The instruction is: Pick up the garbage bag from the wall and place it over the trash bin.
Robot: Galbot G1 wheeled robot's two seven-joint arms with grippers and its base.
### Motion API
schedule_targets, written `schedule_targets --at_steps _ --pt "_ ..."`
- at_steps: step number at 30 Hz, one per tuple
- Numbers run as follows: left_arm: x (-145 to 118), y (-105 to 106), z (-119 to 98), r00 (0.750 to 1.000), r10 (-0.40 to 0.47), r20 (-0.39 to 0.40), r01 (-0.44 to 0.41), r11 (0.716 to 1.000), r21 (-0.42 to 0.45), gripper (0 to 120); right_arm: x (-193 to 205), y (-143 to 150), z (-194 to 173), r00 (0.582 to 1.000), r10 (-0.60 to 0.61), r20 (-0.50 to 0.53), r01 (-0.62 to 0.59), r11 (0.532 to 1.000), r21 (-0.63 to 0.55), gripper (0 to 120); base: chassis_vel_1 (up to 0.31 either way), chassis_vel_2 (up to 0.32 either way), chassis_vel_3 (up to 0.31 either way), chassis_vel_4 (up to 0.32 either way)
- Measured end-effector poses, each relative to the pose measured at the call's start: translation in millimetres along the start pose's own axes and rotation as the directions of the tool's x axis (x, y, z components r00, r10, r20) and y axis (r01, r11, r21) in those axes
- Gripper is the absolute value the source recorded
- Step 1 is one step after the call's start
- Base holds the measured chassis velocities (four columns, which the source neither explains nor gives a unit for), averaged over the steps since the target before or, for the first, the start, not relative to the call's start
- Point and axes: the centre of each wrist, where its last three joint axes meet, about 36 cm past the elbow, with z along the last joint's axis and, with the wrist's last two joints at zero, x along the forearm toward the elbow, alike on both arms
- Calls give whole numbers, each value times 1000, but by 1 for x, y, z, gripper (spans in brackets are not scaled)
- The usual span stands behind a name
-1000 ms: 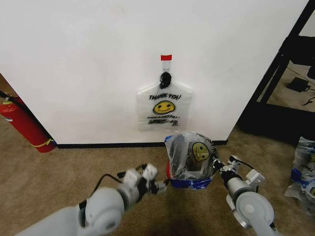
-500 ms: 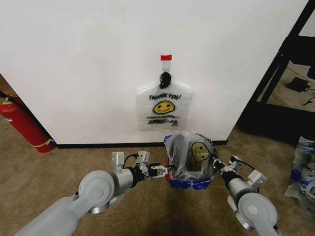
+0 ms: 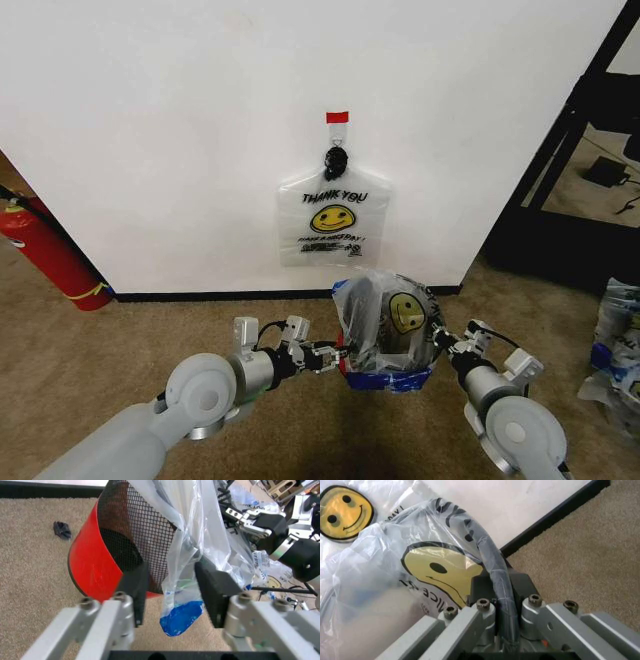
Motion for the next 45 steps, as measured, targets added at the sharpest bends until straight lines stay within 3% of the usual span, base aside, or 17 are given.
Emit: schedule_targets --at_steps 1,2,5,9,24,30,45 --pt "0 0 0 1000 0 1 0 1000 0 32 0 0 0 1000 0 0 0 1000 0 0 0 0 0 0" --pt "0 0 0 1000 0 3 0 1000 -1 24 0 0 -1 1000 0 1 0 1000 1 0 0 0 0 0" --pt "0 0 0 1000 0 7 0 1000 -3 18 0 1 -2 1000 -2 2 2 1000 1 0 0 0 0 0" --pt "-1 -1 -1 1000 1 23 0 1000 -7 0 0 1 -2 1000 0 2 0 1000 0 0 0 0 0 0" --pt "-3 -3 1 996 10 84 -10 1000 0 0 1 2 2 1000 5 0 -5 1000 -14 0 0 0 0 0" --pt "-1 2 4 994 -44 103 45 999 -2 0 3 3 3 1000 4 4 -4 1000 -24 0 0 0 0 0" --pt "-12 6 28 990 -138 40 141 987 -75 0 18 10 0 999 -37 4 37 999 -35 0 0 0 0 0"
